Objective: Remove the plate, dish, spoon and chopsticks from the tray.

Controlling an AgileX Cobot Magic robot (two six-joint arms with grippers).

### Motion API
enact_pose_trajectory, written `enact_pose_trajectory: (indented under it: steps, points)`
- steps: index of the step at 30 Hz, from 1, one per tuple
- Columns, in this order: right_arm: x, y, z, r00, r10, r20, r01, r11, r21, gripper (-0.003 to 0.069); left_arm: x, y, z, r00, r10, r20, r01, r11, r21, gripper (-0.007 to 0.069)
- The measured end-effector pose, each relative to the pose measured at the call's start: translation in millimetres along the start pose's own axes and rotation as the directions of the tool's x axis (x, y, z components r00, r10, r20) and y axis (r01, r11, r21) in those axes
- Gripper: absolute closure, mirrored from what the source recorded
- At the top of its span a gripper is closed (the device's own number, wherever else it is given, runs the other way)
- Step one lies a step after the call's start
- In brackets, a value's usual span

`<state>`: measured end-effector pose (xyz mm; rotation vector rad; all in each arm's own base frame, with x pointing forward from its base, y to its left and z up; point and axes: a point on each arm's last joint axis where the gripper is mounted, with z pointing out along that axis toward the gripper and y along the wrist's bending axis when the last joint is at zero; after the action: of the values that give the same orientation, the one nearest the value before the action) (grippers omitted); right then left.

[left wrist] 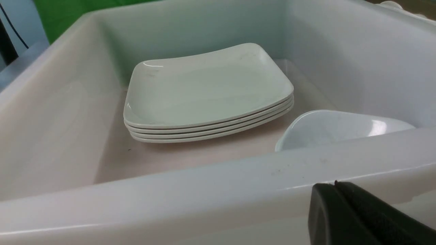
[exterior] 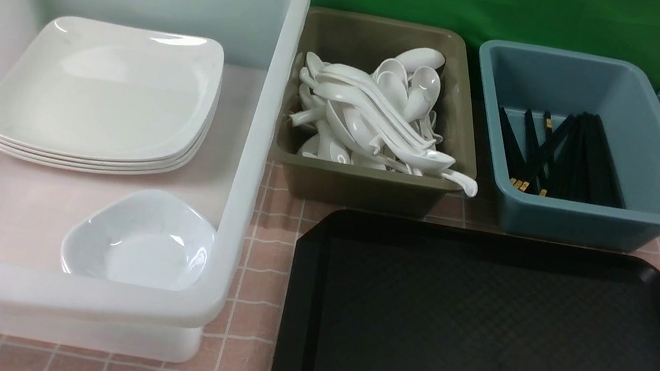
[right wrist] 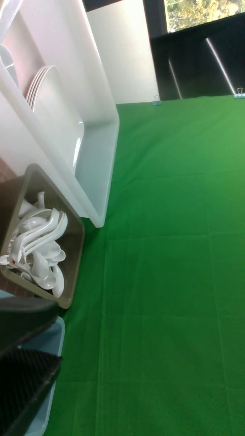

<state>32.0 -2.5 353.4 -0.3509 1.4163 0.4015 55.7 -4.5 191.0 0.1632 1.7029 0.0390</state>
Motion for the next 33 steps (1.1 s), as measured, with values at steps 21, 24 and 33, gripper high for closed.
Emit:
enact_pose_trajectory:
  steps: [21,24,33]
  points:
    - [0,0,0,1.0,0.0,0.0,0.0,1.0,0.0,0.0421,0,0,0,1.0,0.001,0.0,-0.001,1.0,0.0,0.0625]
    - [0,0,0,1.0,0.004,0.0,-0.004,1.0,-0.002,0.0419,0,0,0,1.0,0.001,0.0,-0.001,1.0,0.0,0.0625]
    - [4,21,-1,0.998,-0.054,0.011,0.055,0.972,-0.228,0.0419,0,0,0,1.0,0.001,0.0,-0.001,1.0,0.0,0.0625]
